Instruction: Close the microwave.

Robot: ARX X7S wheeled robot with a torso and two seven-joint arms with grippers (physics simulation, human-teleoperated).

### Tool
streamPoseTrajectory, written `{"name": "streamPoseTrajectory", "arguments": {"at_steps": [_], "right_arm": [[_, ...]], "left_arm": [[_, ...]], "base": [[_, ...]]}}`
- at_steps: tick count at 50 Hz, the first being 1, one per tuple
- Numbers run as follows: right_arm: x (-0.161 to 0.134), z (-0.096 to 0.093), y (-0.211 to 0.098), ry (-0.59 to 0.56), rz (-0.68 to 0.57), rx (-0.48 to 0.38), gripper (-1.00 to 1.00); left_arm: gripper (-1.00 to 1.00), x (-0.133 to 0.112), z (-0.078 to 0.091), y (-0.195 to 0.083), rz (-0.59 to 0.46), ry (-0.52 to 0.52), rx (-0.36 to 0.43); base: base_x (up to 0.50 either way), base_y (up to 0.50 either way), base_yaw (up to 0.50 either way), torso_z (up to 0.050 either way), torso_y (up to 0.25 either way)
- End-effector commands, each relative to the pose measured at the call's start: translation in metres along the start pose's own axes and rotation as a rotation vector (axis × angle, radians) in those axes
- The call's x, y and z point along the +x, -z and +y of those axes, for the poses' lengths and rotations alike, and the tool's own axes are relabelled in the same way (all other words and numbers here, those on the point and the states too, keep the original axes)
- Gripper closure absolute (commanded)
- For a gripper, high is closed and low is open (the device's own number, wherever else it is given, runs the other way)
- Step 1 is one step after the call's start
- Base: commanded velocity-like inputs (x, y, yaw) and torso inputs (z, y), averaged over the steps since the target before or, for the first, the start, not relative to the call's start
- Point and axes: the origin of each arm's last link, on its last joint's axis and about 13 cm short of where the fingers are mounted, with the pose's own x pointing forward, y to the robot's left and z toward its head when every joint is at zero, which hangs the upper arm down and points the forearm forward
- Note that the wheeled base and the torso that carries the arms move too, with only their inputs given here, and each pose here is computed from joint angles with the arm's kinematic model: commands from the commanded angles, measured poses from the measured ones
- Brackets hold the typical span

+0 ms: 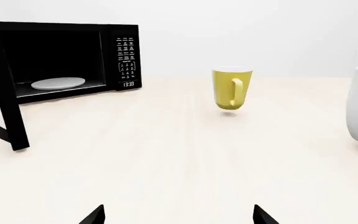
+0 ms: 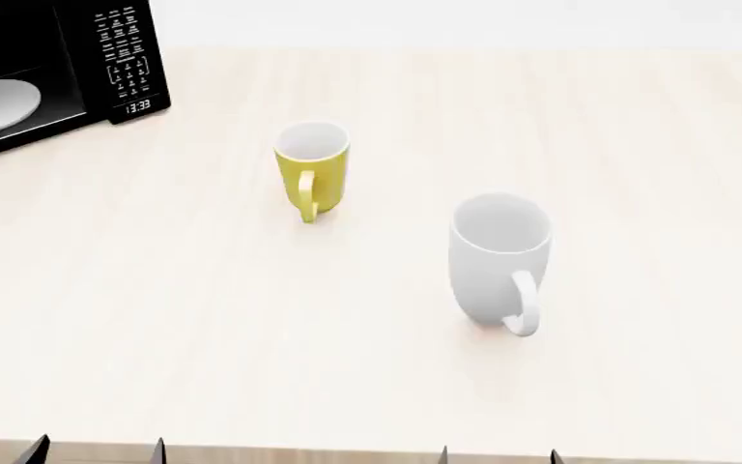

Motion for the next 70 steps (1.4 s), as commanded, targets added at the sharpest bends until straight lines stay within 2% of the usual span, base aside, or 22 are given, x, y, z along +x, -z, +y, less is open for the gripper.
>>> {"name": "streamPoseTrajectory", "arguments": {"at_steps": [1, 15, 18, 21, 22, 23, 24, 25, 27, 28, 29, 32, 47, 70], "right_arm": [[0.000, 0.000, 0.000, 0.000, 0.000, 0.000, -1.00], [-0.002, 0.001, -0.002, -0.009, 0.004, 0.005, -1.00], [-0.001, 0.001, -0.003, -0.007, -0.004, 0.007, -1.00], [0.002, 0.000, -0.030, -0.005, -0.196, 0.008, -1.00], [0.001, 0.000, -0.040, -0.003, -0.271, 0.012, -1.00], [-0.002, -0.001, -0.060, 0.004, -0.422, 0.005, -1.00], [-0.004, -0.001, -0.070, 0.013, -0.499, 0.007, -1.00], [-0.009, -0.002, -0.086, 0.017, -0.634, 0.005, -1.00], [-0.016, -0.003, -0.101, 0.010, -0.764, 0.006, -1.00], [-0.019, -0.003, -0.106, -0.006, -0.809, 0.004, -1.00], [-0.021, -0.003, -0.109, 0.005, -0.834, -0.015, -1.00], [-0.020, -0.004, -0.110, 0.005, -0.817, 0.029, -1.00], [-0.020, -0.004, -0.107, 0.013, -0.821, -0.004, -1.00], [-0.019, -0.002, -0.102, 0.014, -0.804, -0.042, -1.00]], "left_arm": [[-1.00, 0.000, 0.000, 0.000, 0.000, 0.000, 0.000], [-1.00, 0.000, -0.001, 0.002, -0.003, -0.005, 0.022], [-1.00, 0.000, 0.000, -0.002, -0.034, -0.014, 0.048], [-1.00, 0.000, 0.003, -0.027, -0.183, -0.087, 0.113], [-1.00, -0.001, 0.004, -0.036, -0.219, -0.109, 0.108], [-1.00, -0.005, 0.006, -0.056, -0.359, -0.131, 0.170], [-1.00, -0.008, 0.007, -0.067, -0.435, -0.157, 0.204], [-1.00, -0.015, 0.008, -0.086, -0.563, -0.189, 0.222], [-1.00, -0.022, 0.010, -0.103, -0.665, -0.229, 0.239], [-1.00, -0.024, 0.011, -0.107, -0.689, -0.242, 0.223], [-1.00, -0.026, 0.013, -0.112, -0.692, -0.260, 0.211], [-1.00, -0.026, 0.014, -0.112, -0.697, -0.265, 0.210], [-1.00, -0.026, 0.011, -0.107, -0.678, -0.237, 0.211], [-1.00, -0.025, 0.008, -0.102, -0.666, -0.221, 0.211]], "base": [[0.00, 0.00, 0.00, 0.000, 0.000], [0.00, 0.00, 0.00, 0.000, 0.000], [0.00, 0.00, 0.00, 0.000, 0.000], [0.00, 0.00, 0.00, 0.000, 0.000], [0.00, 0.00, 0.00, 0.000, 0.000], [0.00, 0.00, 0.00, 0.000, 0.000], [0.00, 0.00, 0.00, 0.000, 0.000], [0.00, 0.00, 0.00, 0.000, 0.000], [0.00, 0.00, 0.00, 0.000, 0.000], [0.00, 0.00, 0.00, 0.000, 0.000], [0.00, 0.00, 0.00, 0.000, 0.000], [0.00, 0.00, 0.00, 0.000, 0.000], [0.00, 0.00, 0.00, 0.000, 0.000], [0.00, 0.49, 0.00, 0.000, 0.000]]}}
